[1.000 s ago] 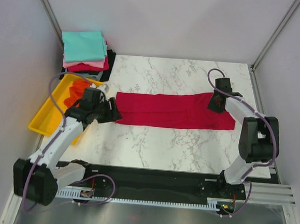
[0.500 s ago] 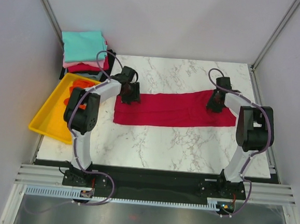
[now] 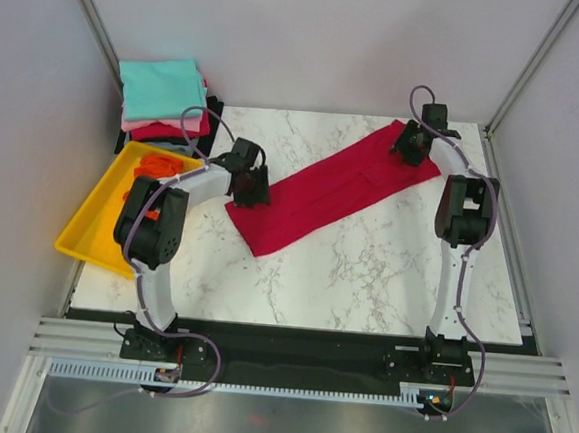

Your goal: Fold and stack the t-shirts

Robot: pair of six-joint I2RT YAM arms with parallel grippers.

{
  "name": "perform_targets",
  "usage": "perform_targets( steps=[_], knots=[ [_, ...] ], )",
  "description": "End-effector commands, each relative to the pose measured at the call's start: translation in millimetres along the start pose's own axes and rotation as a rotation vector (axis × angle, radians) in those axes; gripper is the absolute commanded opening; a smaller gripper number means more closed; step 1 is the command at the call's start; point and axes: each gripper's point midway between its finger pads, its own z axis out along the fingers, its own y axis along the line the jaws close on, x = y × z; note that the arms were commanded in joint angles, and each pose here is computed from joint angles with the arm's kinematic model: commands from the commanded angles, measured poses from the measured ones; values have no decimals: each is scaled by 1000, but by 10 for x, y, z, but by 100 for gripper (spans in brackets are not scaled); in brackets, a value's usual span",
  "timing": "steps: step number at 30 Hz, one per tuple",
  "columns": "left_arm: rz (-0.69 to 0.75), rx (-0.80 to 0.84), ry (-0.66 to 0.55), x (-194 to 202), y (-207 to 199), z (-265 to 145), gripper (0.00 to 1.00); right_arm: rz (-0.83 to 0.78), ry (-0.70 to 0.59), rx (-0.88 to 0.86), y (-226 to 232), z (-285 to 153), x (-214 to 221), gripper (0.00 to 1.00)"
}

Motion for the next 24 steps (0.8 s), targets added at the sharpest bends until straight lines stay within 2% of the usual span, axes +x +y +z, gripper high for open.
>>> perform_targets(
  steps=[1,2,3,5,8,12,17,24],
  knots=[
    [6,-16,193,934,-43,-126,60,-41,176,-89,402,426,608,61],
    [-22,-17,228,1178,-32,-134,60,-63,125,-148,663,403,413,66],
    [-10,52,240,1316,-240,-240,60,-86,148,-170,797,540,585,76],
    [-32,108,288,1706,-393,-311,60,-104,134,-231,1057,611,601,84],
    [-66,157,326,2003,-558,-462,60,-110,140,-332,1400,644,773,87],
    [-55,307,384,2377,-1071,-620,60,-128,178,-461,1798,694,1125,88],
    [-38,316,380,2472,-1185,-682,59,-144,187,-479,1912,743,1308,89],
    [59,311,248,2200,-1268,-1198,60,-120,101,-440,1947,698,1075,89]
  ],
)
